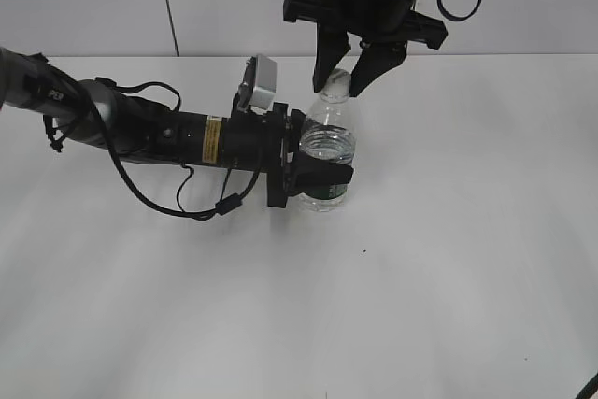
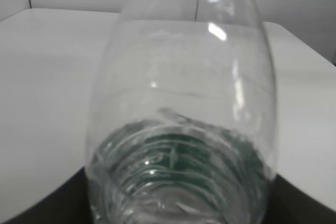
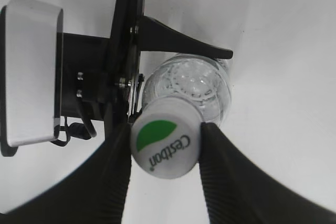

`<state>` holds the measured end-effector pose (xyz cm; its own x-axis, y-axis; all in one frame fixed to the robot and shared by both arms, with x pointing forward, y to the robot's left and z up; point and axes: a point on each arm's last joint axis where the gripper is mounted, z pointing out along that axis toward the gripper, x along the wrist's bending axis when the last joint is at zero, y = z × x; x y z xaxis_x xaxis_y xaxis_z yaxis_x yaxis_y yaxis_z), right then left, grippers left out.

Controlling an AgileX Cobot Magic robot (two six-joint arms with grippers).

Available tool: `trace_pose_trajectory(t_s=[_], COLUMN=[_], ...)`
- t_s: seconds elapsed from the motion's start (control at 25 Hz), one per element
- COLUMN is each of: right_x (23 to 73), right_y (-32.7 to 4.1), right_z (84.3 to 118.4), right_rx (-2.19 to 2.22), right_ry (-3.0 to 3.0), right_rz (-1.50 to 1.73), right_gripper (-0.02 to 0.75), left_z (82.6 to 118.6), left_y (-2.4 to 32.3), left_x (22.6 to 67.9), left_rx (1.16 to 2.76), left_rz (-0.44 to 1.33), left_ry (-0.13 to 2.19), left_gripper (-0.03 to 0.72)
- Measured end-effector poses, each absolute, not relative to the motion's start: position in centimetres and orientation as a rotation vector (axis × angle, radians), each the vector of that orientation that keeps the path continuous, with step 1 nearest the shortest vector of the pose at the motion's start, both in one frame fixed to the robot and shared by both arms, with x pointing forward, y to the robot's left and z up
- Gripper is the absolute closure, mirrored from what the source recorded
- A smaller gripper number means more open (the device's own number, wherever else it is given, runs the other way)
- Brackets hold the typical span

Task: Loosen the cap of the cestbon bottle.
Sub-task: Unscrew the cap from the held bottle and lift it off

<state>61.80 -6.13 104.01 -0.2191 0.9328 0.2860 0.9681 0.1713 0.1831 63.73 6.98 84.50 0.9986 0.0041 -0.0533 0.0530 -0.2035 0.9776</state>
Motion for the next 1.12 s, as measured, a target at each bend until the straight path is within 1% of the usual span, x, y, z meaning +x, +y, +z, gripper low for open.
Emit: trace_pose_trajectory(t_s=[0.24,0.36,0.48,0.76,1.12], right_x=[61.81,61.81,61.8,61.78,61.8], right_y=[-6.13,-6.13,-6.12,-6.08,-6.11], right_z=[104.01,104.01,104.01,104.02,104.02], right_rx=[-1.782,-1.576,-1.275,-0.682,-0.276], right_ry=[-2.424,-2.594,-2.797,-3.066,-3.176], right_rz=[-0.509,-0.524,-0.539,-0.552,-0.546], right_gripper=[0.433,0.433,0.433,0.433,0.433], left_z=[84.5,84.5,84.47,84.48,84.51], left_y=[6.98,6.98,6.98,6.99,6.99], left_x=[63.73,63.73,63.69,63.66,63.65], left_rx=[1.775,1.776,1.779,1.782,1.784], left_rz=[-0.044,-0.045,-0.046,-0.045,-0.043], left_ry=[0.042,0.041,0.037,0.028,0.024], left_gripper=[0.279,0.279,0.279,0.279,0.279])
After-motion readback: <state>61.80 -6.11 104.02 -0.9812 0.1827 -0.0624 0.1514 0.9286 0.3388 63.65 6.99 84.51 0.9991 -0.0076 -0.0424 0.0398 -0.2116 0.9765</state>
